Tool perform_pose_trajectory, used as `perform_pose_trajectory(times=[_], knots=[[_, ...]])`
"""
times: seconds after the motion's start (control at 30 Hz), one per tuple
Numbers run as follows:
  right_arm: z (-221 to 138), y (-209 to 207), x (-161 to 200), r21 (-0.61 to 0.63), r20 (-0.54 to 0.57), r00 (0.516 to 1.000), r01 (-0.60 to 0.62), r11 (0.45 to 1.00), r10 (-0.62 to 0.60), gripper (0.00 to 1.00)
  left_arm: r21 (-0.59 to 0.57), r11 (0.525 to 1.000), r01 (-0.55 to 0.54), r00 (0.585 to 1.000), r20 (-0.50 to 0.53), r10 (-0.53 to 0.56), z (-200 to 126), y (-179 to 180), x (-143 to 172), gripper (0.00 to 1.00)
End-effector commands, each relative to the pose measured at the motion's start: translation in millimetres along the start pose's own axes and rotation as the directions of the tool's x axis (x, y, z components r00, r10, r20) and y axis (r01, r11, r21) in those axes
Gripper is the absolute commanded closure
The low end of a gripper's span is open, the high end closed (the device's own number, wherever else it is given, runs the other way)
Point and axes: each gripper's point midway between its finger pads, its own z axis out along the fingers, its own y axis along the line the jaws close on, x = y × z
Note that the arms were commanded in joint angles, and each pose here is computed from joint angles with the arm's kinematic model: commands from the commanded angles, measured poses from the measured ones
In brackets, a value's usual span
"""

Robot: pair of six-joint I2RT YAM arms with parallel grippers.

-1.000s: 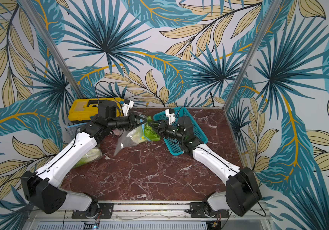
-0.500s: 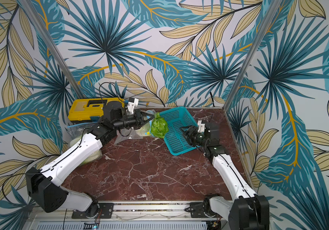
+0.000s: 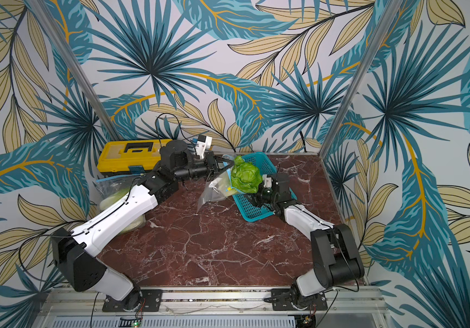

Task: Put the chinese cabbages into a zipper bag and zip it
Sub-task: Place the Chinese cabbage in the zipper food storage bag.

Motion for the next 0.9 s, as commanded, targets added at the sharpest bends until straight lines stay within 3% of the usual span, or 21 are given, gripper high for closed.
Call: perform_pose_trajectory(times=[0.0,0.2,0.47,0.7,0.87], knots=[[-16,55,12,-0.158,-0.008,0.997,0.069,0.985,-0.071,0.39,0.037,0.999,-0.039,0.998,0.047,0.037,-3,-14,-6,1.0],[-40,77,42,-0.145,-0.055,0.989,0.129,0.981,-0.139,0.41,0.026,0.999,0.035,0.994,0.106,-0.038,-7,32,-2,1.0],[-31,72,81,-0.064,-0.128,0.981,0.138,0.988,-0.145,0.47,0.006,0.994,0.113,0.977,0.182,-0.112,-35,87,8,1.0],[33,61,115,0.027,-0.181,0.972,0.154,0.988,-0.147,0.52,-0.067,0.968,0.242,0.96,0.163,-0.229,-53,170,28,1.0],[71,47,121,0.127,-0.143,0.982,0.139,0.982,-0.12,0.52,-0.148,0.941,0.304,0.947,0.159,-0.281,-72,227,43,1.0]])
